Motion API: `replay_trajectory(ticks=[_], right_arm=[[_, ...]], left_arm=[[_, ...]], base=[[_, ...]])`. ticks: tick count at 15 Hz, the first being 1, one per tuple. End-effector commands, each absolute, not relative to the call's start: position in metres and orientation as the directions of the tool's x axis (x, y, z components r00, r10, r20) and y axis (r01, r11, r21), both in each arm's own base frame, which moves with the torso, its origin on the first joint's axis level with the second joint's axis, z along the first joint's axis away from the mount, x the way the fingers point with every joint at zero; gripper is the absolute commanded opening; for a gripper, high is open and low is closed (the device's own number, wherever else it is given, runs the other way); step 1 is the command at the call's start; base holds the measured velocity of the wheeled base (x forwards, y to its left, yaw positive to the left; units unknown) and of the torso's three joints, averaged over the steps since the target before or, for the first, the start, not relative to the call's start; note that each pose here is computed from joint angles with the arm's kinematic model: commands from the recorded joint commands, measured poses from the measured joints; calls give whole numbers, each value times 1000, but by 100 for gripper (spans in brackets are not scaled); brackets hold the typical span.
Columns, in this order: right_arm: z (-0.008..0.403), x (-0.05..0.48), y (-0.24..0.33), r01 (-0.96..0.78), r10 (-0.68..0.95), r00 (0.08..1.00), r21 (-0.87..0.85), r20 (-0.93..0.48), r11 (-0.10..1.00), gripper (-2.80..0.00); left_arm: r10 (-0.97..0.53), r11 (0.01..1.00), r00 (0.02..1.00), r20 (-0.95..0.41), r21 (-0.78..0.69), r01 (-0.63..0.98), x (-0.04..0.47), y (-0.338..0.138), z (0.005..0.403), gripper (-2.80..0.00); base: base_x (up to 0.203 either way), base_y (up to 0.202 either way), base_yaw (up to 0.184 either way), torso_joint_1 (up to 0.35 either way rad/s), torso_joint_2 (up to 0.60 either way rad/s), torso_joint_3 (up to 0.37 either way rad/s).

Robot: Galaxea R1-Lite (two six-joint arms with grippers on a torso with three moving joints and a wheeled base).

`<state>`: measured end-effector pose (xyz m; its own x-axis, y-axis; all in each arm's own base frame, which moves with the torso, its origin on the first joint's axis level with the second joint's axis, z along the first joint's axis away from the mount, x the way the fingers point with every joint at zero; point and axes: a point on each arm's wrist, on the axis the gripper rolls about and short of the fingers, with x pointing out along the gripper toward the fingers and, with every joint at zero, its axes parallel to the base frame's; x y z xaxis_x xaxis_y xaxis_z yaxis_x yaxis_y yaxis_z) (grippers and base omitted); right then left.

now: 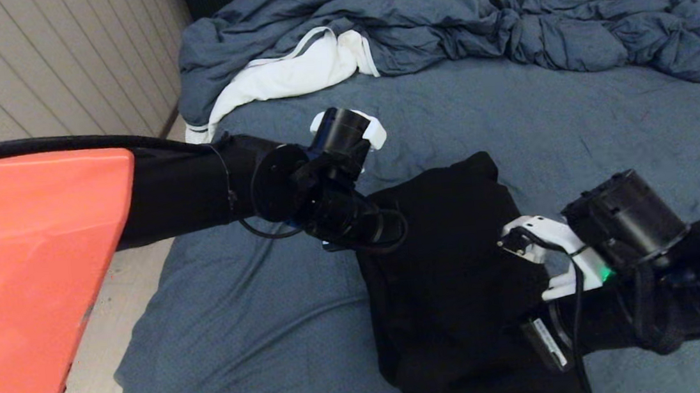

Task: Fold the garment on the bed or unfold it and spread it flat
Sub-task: Fold the black sweatshirt

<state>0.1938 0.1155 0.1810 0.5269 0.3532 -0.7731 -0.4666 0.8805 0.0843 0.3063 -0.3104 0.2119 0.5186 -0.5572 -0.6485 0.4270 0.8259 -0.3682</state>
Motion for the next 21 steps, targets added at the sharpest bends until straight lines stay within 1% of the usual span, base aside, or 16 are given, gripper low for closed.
replay_trajectory(ticks=[1, 5, 10, 15, 18, 21], right_arm=[[191, 188, 106, -451, 354, 560, 83, -749, 889, -280], [177, 201, 108, -432, 320, 526, 76, -788, 898, -280], [137, 223, 120, -425, 256, 408, 66, -876, 903, -280], [113, 210, 113, -422, 219, 337, 60, -916, 904, -280], [107, 203, 109, -420, 218, 338, 60, -916, 906, -280], [111, 203, 108, -421, 228, 355, 63, -906, 905, -280]], left_arm=[[-564, 822, 522, -640, -373, 431, 303, -310, 217, -280], [-557, 825, 505, -660, -366, 432, 305, -317, 205, -280], [-542, 835, 508, -669, -358, 418, 312, -316, 196, -280], [-526, 847, 523, -670, -359, 392, 325, -308, 192, -280], [-525, 849, 527, -668, -367, 380, 331, -301, 192, -280], [-524, 850, 531, -666, -377, 367, 337, -293, 194, -280]], base=[[0, 0, 0, 0, 0, 0], [0, 0, 0, 0, 0, 0], [0, 0, 0, 0, 0, 0], [0, 0, 0, 0, 0, 0], [0, 0, 0, 0, 0, 0], [0, 0, 0, 0, 0, 0]])
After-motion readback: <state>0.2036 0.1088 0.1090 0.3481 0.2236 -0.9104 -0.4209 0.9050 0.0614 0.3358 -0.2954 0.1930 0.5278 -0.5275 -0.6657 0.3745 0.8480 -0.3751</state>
